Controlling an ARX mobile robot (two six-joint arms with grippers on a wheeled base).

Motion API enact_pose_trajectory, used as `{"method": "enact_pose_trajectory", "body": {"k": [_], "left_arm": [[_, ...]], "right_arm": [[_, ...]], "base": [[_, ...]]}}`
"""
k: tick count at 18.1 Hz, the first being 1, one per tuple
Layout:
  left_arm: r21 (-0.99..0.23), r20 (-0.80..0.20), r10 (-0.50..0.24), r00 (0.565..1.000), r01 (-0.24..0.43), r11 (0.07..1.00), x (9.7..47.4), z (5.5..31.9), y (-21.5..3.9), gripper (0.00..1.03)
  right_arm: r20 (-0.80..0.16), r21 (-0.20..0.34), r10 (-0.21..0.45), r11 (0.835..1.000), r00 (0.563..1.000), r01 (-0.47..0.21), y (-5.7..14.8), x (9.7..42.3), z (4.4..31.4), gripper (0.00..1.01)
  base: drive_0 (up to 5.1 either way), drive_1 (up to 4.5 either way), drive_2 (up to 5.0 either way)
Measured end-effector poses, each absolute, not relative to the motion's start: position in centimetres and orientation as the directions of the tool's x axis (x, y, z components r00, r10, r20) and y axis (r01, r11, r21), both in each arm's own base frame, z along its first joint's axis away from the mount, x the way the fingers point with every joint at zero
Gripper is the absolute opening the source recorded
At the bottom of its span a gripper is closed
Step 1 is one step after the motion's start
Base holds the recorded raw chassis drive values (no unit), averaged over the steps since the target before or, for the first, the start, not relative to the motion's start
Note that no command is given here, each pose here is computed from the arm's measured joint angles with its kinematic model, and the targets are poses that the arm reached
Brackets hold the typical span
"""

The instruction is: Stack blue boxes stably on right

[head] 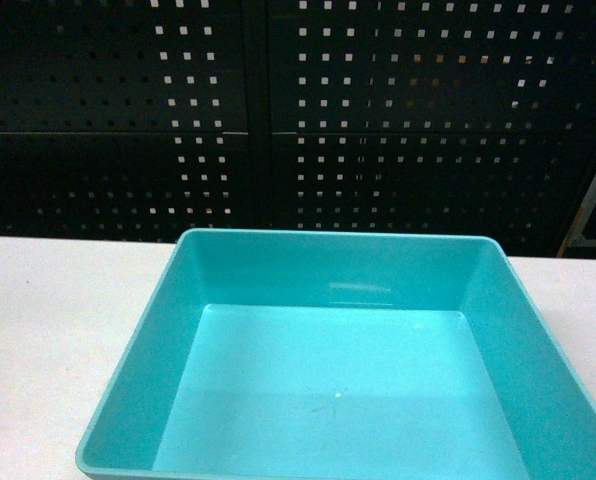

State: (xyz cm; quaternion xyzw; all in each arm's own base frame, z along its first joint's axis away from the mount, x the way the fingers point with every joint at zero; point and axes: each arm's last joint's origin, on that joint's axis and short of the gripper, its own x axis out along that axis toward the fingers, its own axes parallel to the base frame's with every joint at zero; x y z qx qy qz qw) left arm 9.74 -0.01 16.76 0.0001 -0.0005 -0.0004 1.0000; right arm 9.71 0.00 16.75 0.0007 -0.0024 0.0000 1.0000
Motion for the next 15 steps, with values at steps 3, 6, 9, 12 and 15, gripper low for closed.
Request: {"method": "enact_pose_trajectory", "body": {"k": [3, 6, 9, 12, 15], "left_arm": [[0.000, 0.001, -0.001, 1.000, 0.001, 1.000, 9.74, 16.76, -0.01, 0.98], [0.000, 0.001, -0.001, 1.000, 0.001, 1.000, 9.74, 16.76, -0.01, 0.98], [0.000, 0.001, -0.001, 1.000, 0.001, 1.000, 9.74, 16.76, -0.01, 0.98], [0.000, 0.001, -0.001, 1.000, 0.001, 1.000, 9.74, 16.76, -0.01, 0.98], [0.000, 0.001, -0.001, 1.000, 0.001, 1.000, 9.74, 16.76, -0.01, 0.98]], "right_arm": [[0.005, 0.001, 0.000, 1.000, 1.000, 0.000, 0.00, 9.71, 16.75, 0.98], [0.005, 0.001, 0.000, 1.000, 1.000, 0.000, 0.00, 9.71, 16.75, 0.98], [0.005, 0.001, 0.000, 1.000, 1.000, 0.000, 0.00, 9.71, 16.75, 0.98], [0.005, 0.001, 0.000, 1.000, 1.000, 0.000, 0.00, 9.71, 16.75, 0.98], [0.005, 0.001, 0.000, 1.000, 1.000, 0.000, 0.00, 9.71, 16.75, 0.98]], "base": [[0.0, 0.00, 0.0], [0.0, 0.00, 0.0], [0.0, 0.00, 0.0], [0.0, 0.00, 0.0], [0.0, 0.00, 0.0]]}}
